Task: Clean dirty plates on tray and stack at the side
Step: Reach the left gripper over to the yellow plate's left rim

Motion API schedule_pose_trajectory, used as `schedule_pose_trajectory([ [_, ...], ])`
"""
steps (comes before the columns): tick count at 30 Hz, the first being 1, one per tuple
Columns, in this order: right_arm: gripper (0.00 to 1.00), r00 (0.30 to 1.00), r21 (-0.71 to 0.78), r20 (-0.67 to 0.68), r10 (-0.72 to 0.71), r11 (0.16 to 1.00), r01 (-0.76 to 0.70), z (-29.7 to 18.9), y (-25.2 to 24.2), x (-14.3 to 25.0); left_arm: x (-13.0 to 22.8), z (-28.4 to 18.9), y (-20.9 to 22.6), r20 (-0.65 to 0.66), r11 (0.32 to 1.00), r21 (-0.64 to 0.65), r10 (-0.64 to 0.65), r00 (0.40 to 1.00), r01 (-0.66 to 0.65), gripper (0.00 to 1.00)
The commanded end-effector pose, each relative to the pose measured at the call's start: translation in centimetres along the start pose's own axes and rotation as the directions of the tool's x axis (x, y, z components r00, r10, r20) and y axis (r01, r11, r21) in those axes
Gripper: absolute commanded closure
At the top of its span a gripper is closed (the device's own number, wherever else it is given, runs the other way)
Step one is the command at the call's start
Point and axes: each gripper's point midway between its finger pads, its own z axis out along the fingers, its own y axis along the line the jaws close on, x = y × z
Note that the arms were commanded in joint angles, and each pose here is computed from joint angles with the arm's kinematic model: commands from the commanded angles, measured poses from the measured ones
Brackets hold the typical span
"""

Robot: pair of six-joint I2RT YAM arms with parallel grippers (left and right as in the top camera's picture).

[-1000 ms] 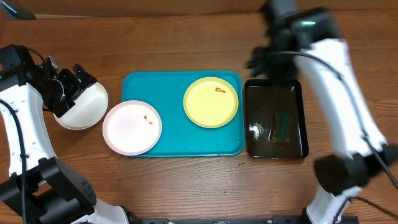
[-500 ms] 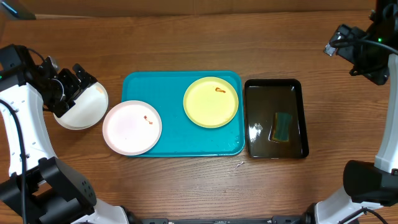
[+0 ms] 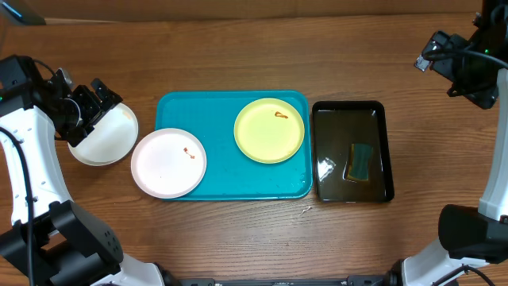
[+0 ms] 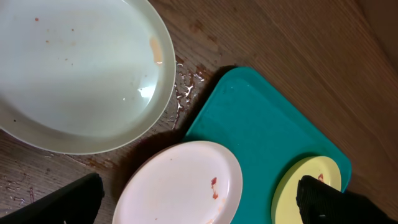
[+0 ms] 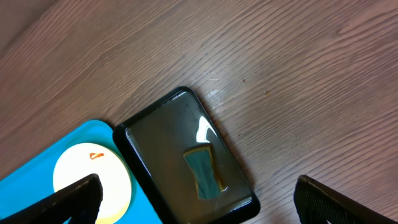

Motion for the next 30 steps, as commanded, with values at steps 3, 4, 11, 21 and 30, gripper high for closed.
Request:
schedule_pose_trajectory([
  [3,0.00,1.000,-0.005,0.002,-0.001,1.000,0.001,0.0,0.0,-0.1,2.5,-1.0,-2.9,-0.101,0.988,0.153,0.006,0.995,0.009,0.00],
  [4,0.00,1.000,-0.005,0.002,-0.001,1.000,0.001,0.0,0.0,-0.1,3.2,-0.8,-4.0,-0.130,0.980,0.197,0.014,0.991,0.012,0.08],
  [11,0.00,1.000,-0.005,0.002,-0.001,1.000,0.001,0.0,0.0,-0.1,12.0,2.6,-9.2,-0.323,0.980,0.049,0.201,0.925,-0.195,0.43],
  [21,0.00,1.000,-0.005,0.002,-0.001,1.000,0.001,0.0,0.0,-0.1,21.1,6.4,-20.1,-0.193,0.874,-0.036,0.470,0.862,-0.484,0.50],
  [30,0.00,1.000,-0.005,0.002,-0.001,1.000,0.001,0.0,0.0,-0.1,25.3,9.0,-20.5,-0.162,0.846,-0.197,0.470,0.868,-0.495,0.64],
])
